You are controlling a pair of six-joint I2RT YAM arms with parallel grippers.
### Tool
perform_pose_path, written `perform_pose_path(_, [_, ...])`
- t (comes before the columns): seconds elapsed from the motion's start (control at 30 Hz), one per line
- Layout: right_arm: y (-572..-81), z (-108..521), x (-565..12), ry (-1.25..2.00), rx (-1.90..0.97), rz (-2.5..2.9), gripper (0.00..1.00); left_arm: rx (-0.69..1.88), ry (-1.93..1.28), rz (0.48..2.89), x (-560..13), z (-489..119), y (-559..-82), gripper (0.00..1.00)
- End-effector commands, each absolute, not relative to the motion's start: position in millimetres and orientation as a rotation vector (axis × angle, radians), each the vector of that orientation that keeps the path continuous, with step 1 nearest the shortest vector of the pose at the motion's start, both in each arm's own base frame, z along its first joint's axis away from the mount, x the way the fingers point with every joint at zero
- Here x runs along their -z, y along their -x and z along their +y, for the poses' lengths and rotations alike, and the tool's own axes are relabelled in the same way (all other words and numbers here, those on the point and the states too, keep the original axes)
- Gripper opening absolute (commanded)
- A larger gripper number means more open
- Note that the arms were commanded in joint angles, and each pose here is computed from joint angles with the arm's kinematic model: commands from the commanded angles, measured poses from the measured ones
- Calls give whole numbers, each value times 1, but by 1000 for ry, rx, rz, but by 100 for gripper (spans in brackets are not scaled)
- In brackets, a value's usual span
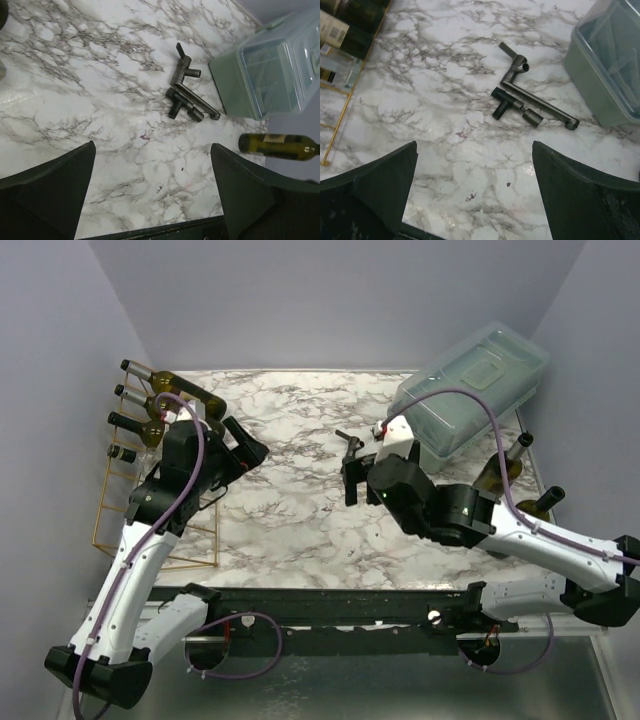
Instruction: Put the wine bottle on the wine rack
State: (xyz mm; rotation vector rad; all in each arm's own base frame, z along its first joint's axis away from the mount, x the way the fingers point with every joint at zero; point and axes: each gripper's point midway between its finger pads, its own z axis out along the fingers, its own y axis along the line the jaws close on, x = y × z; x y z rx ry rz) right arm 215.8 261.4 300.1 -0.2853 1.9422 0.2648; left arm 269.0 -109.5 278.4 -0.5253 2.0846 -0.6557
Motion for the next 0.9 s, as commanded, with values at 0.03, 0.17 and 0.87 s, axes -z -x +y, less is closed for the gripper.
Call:
perform_pose_path(0.03, [-276,233,-314,156,-236,1992,100,604,254,2021,-329,-129,-276,99])
perform_pose_path(0.17, [-307,207,-335,80,-129,1984,100,620,91,2031,-349,-149,-284,99])
perform_pose_path(0.87, [-317,-29,-359,-480,412,1918,100,815,-281,1940,-378,-188,-259,99])
